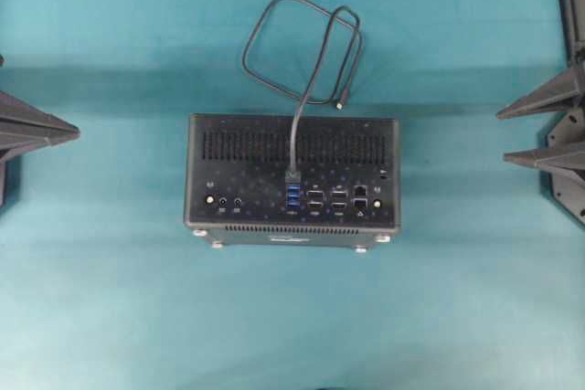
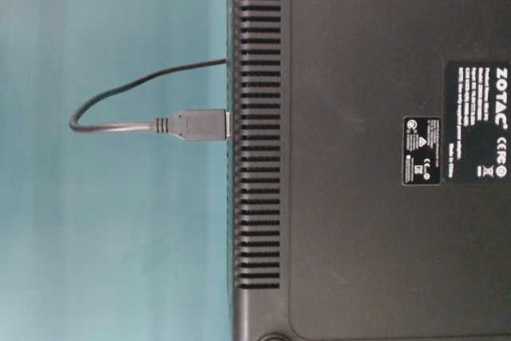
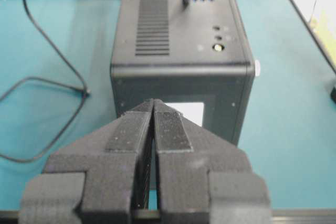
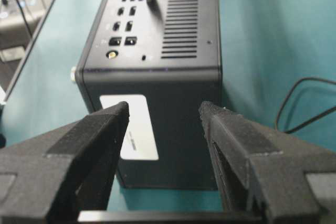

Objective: Insert the USB into the PC box with both arms.

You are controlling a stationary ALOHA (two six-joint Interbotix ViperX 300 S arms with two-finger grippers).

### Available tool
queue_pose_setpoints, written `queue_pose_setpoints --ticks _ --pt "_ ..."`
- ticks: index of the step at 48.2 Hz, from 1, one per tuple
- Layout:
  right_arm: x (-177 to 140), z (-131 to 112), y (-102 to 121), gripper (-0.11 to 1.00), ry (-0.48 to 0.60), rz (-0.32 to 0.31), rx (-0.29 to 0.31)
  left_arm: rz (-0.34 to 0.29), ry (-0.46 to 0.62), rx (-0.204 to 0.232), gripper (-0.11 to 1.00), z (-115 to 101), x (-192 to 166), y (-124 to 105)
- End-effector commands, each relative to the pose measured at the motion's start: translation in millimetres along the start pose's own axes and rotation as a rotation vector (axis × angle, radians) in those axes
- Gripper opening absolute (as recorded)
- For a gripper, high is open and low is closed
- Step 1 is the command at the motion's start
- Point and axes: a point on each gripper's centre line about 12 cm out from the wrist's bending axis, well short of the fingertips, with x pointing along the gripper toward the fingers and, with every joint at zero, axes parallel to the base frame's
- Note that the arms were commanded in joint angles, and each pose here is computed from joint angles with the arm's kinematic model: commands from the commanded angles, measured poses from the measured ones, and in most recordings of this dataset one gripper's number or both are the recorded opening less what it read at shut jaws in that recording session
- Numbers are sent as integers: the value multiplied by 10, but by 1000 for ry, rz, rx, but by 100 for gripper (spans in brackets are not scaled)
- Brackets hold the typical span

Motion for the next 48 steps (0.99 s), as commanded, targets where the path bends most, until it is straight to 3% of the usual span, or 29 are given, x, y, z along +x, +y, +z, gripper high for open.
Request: queue_pose_setpoints --ticks 1,24,39,48 --pt "-2 54 8 66 -16 3 4 -1 -6 2 0 37 11 -1" --pt "-59 -53 -18 66 -53 6 27 0 -58 0 0 -128 -112 -9" --pt "-20 -286 -45 66 -15 4 29 2 -38 0 0 -322 -131 -13" --pt "-35 -450 -67 66 -69 16 31 10 -61 -1 0 -413 -169 -6"
